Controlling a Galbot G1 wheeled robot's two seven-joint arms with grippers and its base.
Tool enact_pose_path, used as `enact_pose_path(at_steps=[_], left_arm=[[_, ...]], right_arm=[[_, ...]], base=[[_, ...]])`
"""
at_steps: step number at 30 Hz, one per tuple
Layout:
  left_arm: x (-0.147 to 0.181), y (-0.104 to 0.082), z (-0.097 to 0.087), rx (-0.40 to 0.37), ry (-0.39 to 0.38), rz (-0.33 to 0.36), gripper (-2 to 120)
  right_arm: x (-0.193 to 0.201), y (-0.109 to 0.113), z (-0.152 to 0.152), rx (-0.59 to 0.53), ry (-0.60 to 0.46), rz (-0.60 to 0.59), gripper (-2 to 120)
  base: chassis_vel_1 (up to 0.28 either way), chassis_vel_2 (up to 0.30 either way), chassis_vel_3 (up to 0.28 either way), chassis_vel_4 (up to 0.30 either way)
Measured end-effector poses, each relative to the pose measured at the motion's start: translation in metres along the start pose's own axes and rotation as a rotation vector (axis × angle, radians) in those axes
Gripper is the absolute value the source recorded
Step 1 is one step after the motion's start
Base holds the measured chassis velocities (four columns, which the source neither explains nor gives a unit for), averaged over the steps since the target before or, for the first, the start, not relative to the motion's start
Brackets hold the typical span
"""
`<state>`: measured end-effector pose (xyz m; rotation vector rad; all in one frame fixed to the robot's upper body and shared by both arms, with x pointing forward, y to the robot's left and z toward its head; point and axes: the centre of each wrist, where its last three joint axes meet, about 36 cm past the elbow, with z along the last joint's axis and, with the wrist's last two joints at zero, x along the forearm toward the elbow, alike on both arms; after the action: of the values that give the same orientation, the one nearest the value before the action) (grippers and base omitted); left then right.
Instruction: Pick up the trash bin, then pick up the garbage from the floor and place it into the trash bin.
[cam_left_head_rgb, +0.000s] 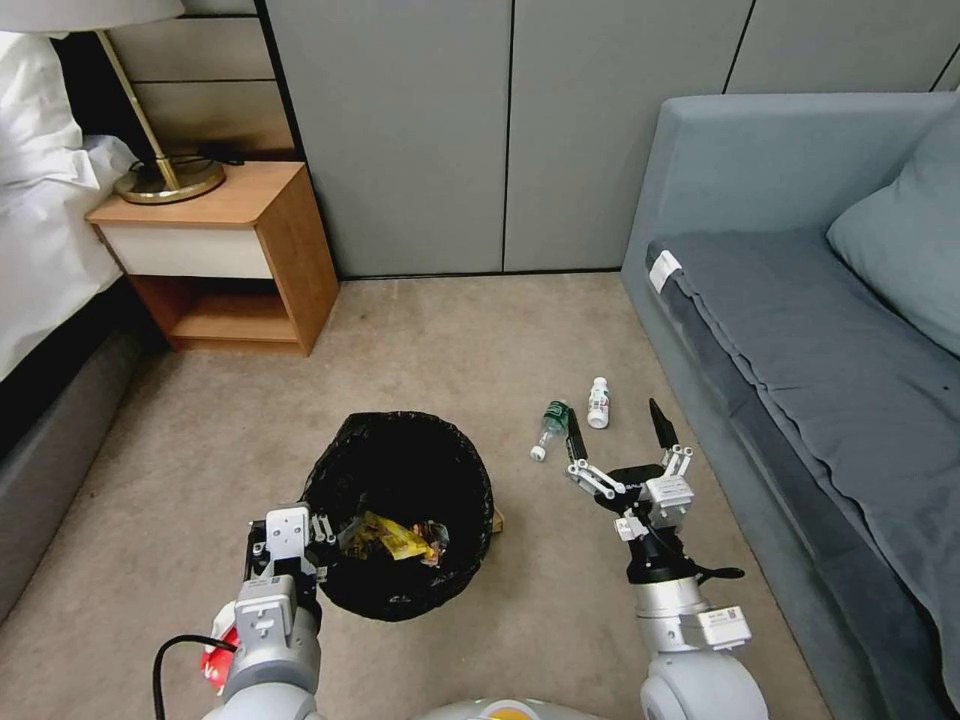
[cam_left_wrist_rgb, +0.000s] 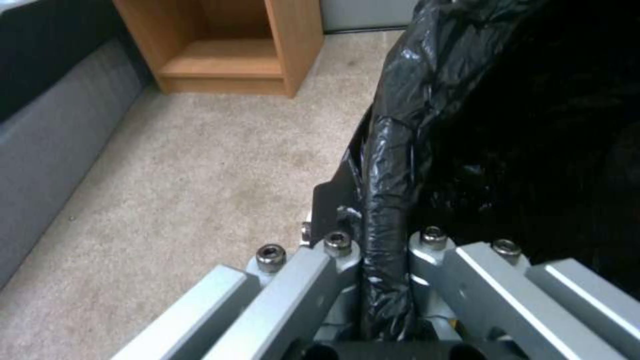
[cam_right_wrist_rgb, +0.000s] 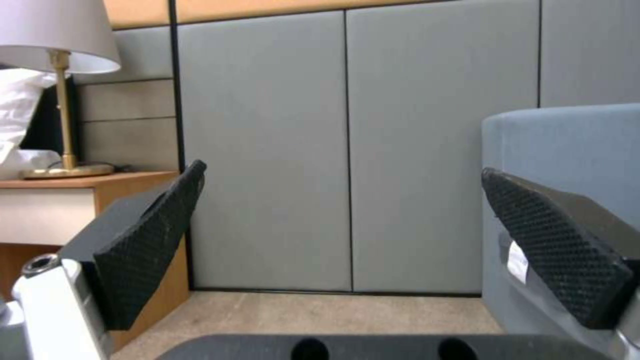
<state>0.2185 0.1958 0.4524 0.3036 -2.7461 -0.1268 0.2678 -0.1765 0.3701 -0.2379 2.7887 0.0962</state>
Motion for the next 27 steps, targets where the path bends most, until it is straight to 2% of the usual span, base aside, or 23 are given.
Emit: enact_pose_path(at_steps=[6, 12, 27], left_arm=[[-0.001, 0.0, -0.001, 0.002, -0.004, 0.0, 0], [-0.002, 0.0, -0.002, 0.001, -0.007, 0.001, 0], [-0.001, 0.0, -0.001, 0.002, -0.005, 0.0, 0]], right_arm=[[-0.003, -0.003, 0.0, 0.002, -0.005, 0.008, 100], [-0.005, -0.008, 0.002, 0.01, -0.004, 0.015, 100], [-0.011, -0.012, 0.002, 0.018, -0.033, 0.005, 100]], base=[[-0.028, 0.025, 0.021, -0.018], [-0.14, 0.113, 0.114, -0.134], [-0.245, 0.239, 0.242, -0.247]])
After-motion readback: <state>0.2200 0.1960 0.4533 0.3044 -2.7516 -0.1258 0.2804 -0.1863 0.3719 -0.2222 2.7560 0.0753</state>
